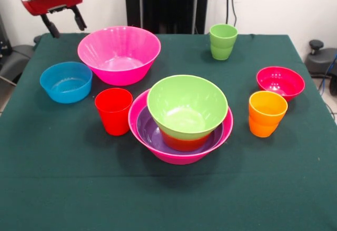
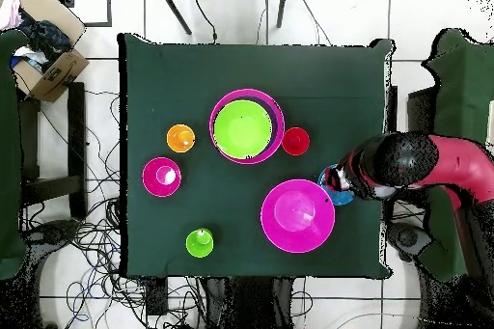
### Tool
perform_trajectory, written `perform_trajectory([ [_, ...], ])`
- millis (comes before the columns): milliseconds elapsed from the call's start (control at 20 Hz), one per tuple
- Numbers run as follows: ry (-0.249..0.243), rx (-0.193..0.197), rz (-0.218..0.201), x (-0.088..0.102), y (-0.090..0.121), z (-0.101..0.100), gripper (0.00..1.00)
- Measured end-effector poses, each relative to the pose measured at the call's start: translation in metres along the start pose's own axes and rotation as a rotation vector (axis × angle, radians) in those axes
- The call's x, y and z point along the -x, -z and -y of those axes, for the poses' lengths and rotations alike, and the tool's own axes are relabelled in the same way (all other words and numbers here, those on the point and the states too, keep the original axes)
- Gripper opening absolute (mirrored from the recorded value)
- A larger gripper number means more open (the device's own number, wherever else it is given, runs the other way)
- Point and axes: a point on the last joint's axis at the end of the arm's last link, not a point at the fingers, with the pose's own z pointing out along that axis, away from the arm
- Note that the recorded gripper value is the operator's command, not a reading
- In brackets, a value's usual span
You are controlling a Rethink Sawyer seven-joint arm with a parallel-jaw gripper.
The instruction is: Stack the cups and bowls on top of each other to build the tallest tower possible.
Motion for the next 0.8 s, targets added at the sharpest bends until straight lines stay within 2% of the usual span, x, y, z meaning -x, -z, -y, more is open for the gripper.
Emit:
perform_trajectory([
  [200, 0.023, -0.016, -0.006, -0.004, -0.010, -0.005, 1.00],
  [600, 0.065, -0.055, 0.010, -0.009, -0.027, -0.012, 1.00],
  [800, 0.077, -0.092, 0.013, -0.013, -0.034, -0.007, 1.00],
])
